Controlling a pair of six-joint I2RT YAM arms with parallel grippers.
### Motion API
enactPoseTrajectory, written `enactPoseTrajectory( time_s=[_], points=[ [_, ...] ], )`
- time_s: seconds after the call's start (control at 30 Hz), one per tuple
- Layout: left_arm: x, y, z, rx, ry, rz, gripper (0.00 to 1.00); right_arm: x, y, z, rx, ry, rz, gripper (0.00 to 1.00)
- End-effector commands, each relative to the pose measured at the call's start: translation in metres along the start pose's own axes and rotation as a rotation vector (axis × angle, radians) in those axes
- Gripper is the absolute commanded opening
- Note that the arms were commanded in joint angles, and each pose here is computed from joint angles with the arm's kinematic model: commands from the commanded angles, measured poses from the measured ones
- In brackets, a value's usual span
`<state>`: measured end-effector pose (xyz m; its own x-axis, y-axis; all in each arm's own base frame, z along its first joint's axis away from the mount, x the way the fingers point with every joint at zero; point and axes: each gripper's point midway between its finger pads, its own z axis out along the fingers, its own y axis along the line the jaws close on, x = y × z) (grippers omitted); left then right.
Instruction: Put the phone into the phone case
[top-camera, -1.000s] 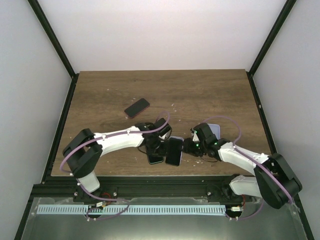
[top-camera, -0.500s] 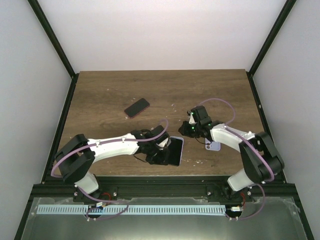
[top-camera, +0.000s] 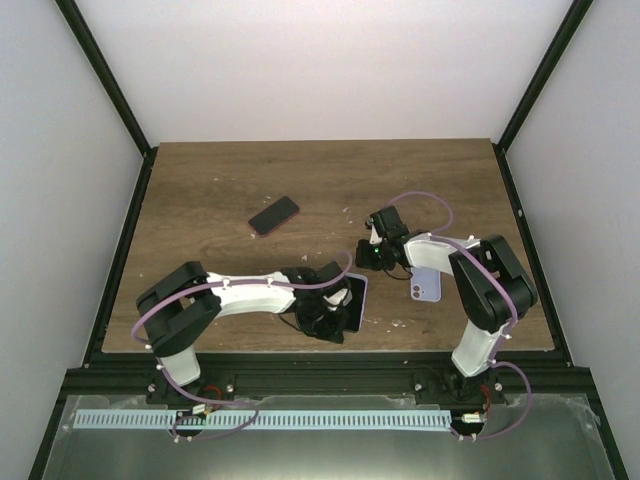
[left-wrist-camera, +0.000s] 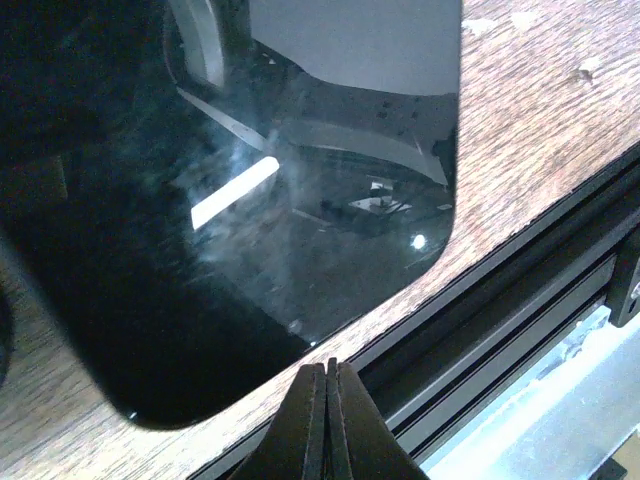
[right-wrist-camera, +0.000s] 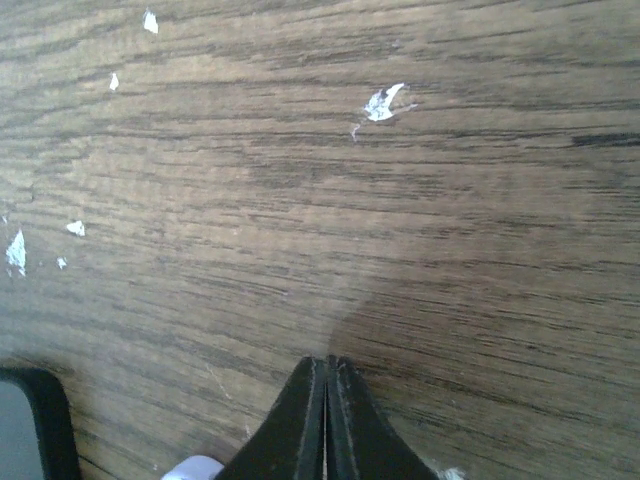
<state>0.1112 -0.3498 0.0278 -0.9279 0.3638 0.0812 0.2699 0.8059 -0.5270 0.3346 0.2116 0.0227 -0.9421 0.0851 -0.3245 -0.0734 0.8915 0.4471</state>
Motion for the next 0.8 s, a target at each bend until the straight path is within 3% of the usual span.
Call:
enactPoseTrajectory(
  time_s=[0.0, 0.77],
  points=[
    [-0.013, -0.012, 0.000, 0.010, -0.022, 0.048, 0.00, 0.004, -0.005, -0.001, 0.008, 0.021, -0.009, 0.01],
    [-0.043, -0.012, -0.007, -0.078, -0.115, 0.062, 0.00, 0.049, -0.022, 0.000, -0.008, 0.089, 0.024, 0.01]
  ],
)
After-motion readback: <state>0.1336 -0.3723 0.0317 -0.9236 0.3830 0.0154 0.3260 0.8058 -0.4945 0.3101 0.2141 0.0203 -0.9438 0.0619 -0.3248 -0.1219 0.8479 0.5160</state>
